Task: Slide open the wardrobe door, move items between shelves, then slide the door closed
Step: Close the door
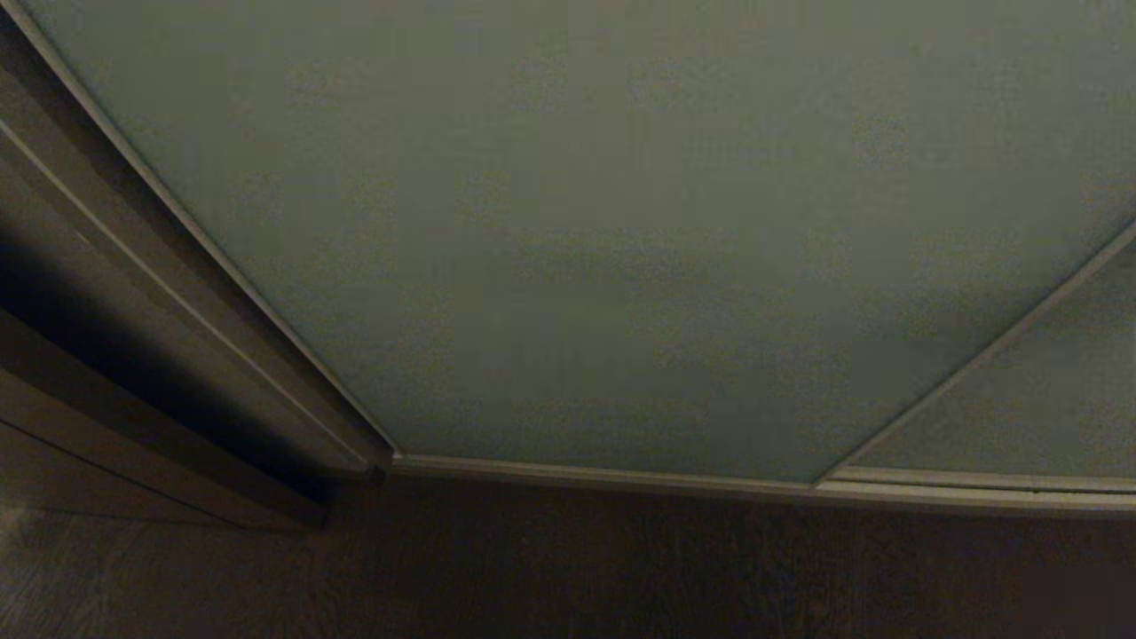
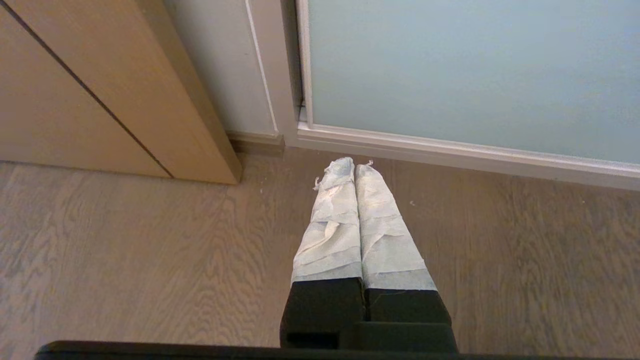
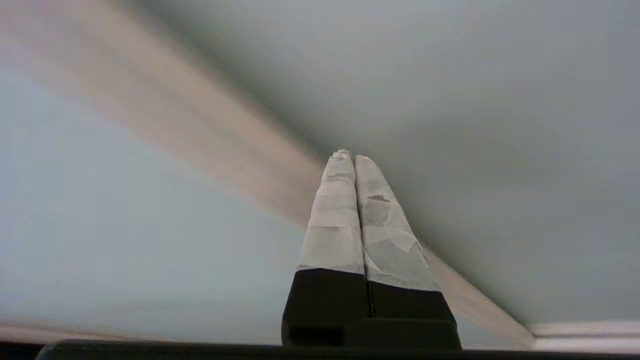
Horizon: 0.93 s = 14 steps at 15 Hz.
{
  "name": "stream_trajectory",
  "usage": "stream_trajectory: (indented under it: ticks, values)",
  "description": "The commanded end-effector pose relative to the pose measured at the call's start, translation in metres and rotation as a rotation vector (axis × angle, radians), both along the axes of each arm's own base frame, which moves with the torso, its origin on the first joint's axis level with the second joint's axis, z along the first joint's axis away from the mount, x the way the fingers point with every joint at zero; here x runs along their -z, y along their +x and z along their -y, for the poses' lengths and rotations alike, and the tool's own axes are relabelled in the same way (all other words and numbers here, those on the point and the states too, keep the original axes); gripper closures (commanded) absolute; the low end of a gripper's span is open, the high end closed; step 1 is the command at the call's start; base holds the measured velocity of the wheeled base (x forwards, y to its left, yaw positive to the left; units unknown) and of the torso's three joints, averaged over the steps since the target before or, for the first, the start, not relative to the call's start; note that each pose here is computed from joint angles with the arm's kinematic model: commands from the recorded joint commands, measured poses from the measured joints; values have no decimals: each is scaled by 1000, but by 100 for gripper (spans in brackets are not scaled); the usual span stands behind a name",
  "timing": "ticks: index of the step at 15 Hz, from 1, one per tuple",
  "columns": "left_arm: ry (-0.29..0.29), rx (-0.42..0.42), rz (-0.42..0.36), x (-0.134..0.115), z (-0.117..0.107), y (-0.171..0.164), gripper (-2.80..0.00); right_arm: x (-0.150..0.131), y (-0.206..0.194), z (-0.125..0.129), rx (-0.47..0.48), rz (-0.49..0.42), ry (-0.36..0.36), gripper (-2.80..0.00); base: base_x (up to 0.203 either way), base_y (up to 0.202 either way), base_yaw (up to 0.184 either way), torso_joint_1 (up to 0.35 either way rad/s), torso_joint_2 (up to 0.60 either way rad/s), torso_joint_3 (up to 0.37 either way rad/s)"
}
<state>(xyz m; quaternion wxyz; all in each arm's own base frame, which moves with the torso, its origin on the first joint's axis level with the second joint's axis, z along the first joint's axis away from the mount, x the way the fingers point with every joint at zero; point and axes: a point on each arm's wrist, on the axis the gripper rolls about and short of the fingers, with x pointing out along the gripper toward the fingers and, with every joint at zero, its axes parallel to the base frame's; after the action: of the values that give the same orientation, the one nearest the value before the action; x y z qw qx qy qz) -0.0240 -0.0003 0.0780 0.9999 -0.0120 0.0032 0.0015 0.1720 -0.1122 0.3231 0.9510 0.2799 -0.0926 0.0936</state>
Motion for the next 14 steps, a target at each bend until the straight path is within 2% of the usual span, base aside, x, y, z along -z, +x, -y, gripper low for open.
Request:
stream_trajectory:
  ticks: [1, 2, 4, 6, 8, 10, 12, 14]
  values:
    - [-1, 0, 0, 0, 0, 0, 0, -12, -19, -21, 5, 63, -133, 0, 0, 0, 0, 0, 0, 0]
    - [-1, 0, 0, 0, 0, 0, 0, -12, -25, -28, 43, 80, -201, 0, 0, 0, 0, 0, 0, 0]
    - [-1, 0, -1, 0, 0, 0, 0, -14, -38, -40, 177, 120, -314, 0, 0, 0, 0, 0, 0, 0]
    - [0, 0, 0, 0, 0, 0, 0, -21, -49, -48, 244, 164, -390, 0, 0, 0, 0, 0, 0, 0]
    - [-1, 0, 0, 0, 0, 0, 0, -23, -56, -54, 277, 187, -436, 0, 0, 0, 0, 0, 0, 0]
    - [0, 0, 0, 0, 0, 0, 0, -20, -70, -69, 269, 216, -478, 0, 0, 0, 0, 0, 0, 0]
    - [-1, 0, 0, 0, 0, 0, 0, -7, -90, -88, 221, 215, -506, 0, 0, 0, 0, 0, 0, 0]
    - [-1, 0, 0, 0, 0, 0, 0, 25, -112, -103, 175, 134, -522, 0, 0, 0, 0, 0, 0, 0]
